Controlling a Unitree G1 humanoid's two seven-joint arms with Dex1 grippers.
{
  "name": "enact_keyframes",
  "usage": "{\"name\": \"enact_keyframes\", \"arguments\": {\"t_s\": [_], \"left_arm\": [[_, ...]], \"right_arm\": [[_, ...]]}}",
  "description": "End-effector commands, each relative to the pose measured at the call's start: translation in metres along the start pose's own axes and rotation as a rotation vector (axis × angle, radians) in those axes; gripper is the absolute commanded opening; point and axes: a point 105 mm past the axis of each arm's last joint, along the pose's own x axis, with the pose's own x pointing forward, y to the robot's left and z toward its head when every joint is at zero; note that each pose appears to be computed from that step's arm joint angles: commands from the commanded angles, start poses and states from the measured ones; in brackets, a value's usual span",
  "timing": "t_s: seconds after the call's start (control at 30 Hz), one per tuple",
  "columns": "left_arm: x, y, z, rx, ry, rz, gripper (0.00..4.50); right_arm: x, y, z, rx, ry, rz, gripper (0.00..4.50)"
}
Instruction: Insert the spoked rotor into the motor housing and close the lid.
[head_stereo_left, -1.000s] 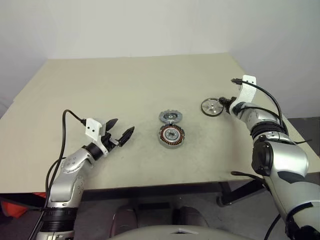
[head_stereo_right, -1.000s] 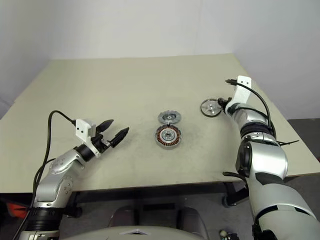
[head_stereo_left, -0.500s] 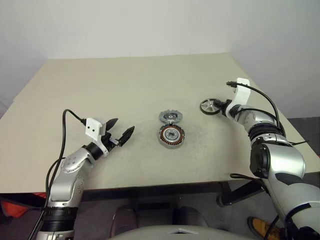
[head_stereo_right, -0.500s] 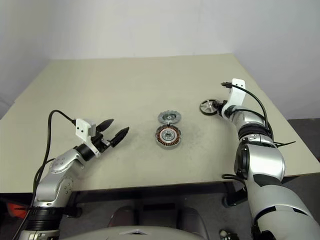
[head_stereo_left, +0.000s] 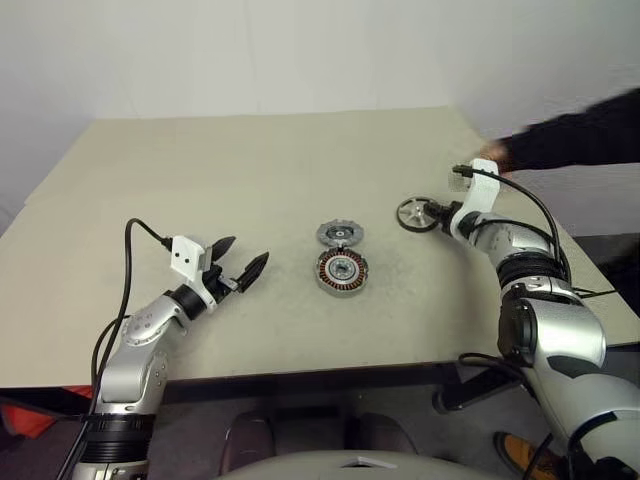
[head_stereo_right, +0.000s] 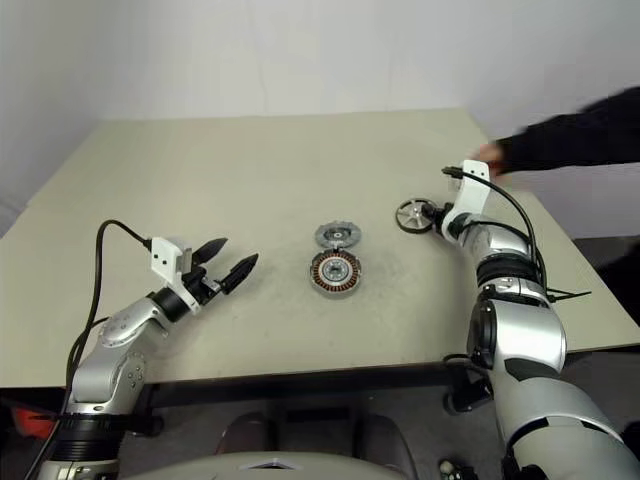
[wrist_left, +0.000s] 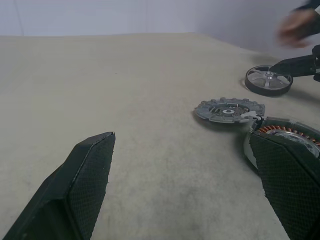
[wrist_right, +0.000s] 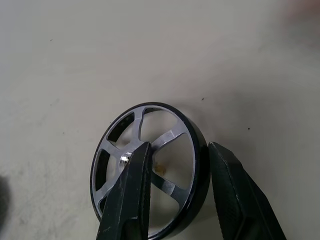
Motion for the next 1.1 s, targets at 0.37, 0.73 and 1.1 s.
{"name": "enact_keyframes", "arguments": {"t_s": [0.37,0.73,1.1], "left_arm": [[0.004,-0.005,0.015,0.043,-0.041,-0.019,4.5],[0.003,-0.003,0.016,0.041,-0.041,-0.016,4.5],[0.002,0.009,0.015,-0.011,-0.047,0.062,4.5]], "right_arm": [[0.003,0.016,-0.002,0.01,0.005,0.053,1.96],[0.001,0.044,0.016,-0.182,-0.102,0.17,3.86],[-0.01,0.073,0.033,-0.513,-0.225,0.265,3.86]]}}
